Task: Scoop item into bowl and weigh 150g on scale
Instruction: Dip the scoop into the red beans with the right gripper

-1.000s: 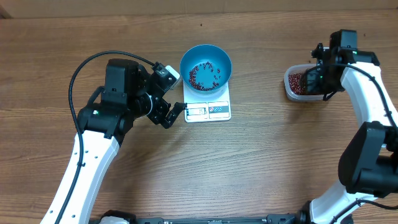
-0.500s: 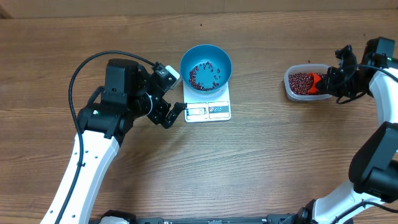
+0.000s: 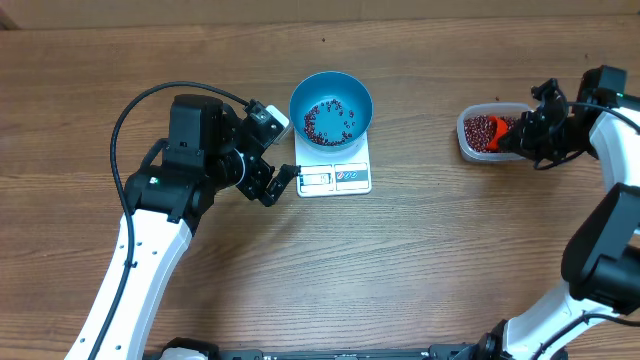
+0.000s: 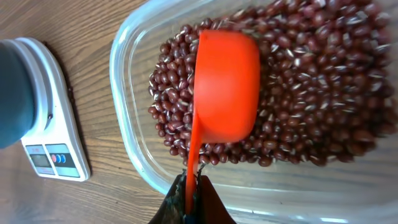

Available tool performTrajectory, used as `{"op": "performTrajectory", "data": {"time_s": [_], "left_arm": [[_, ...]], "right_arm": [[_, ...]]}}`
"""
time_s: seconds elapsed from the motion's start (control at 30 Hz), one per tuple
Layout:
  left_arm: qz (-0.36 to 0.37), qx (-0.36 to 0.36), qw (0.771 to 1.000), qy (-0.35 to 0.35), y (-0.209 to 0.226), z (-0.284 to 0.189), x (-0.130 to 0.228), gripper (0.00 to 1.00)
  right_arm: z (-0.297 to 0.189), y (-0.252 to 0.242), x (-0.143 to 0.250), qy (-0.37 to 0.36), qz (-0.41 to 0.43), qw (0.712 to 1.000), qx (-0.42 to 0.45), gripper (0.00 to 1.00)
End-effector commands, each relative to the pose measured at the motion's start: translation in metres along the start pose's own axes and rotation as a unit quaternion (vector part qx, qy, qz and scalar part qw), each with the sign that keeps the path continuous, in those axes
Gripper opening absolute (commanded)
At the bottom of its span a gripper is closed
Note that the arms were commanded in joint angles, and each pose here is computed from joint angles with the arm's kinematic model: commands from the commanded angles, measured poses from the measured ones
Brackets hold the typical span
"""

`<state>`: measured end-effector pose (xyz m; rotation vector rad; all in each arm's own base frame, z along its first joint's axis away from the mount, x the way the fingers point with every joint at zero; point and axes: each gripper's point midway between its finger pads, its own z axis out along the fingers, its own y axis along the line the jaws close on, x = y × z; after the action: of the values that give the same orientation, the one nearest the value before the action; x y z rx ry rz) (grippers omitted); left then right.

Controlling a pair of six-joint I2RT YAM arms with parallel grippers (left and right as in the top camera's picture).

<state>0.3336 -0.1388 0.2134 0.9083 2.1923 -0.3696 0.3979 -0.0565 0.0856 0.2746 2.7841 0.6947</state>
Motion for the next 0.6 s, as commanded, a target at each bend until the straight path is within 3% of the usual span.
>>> {"op": "performTrajectory", "data": {"time_s": [0.0,0.27,0.57], "left_arm": [[-0.007,-0.002,1.0,-0.001,0.003,-0.001,0.0,1.0],[-0.006,-0.002,1.0,-0.001,0.003,-0.001,0.0,0.99],[-0.007,-0.002,1.0,-0.001,0.003,-0.001,0.0,1.0]], "right_arm": [[0.003,0.004,-0.003,-0.001,0.002,1.0,-0.022,0.04],[-0.011,0.012,-0.006,-0.02,0.02,0.995,-0.096,0.04],[-0.037,-0.017,-0.01,-0.057,0.061,0.989,-0.121,0.04]]}}
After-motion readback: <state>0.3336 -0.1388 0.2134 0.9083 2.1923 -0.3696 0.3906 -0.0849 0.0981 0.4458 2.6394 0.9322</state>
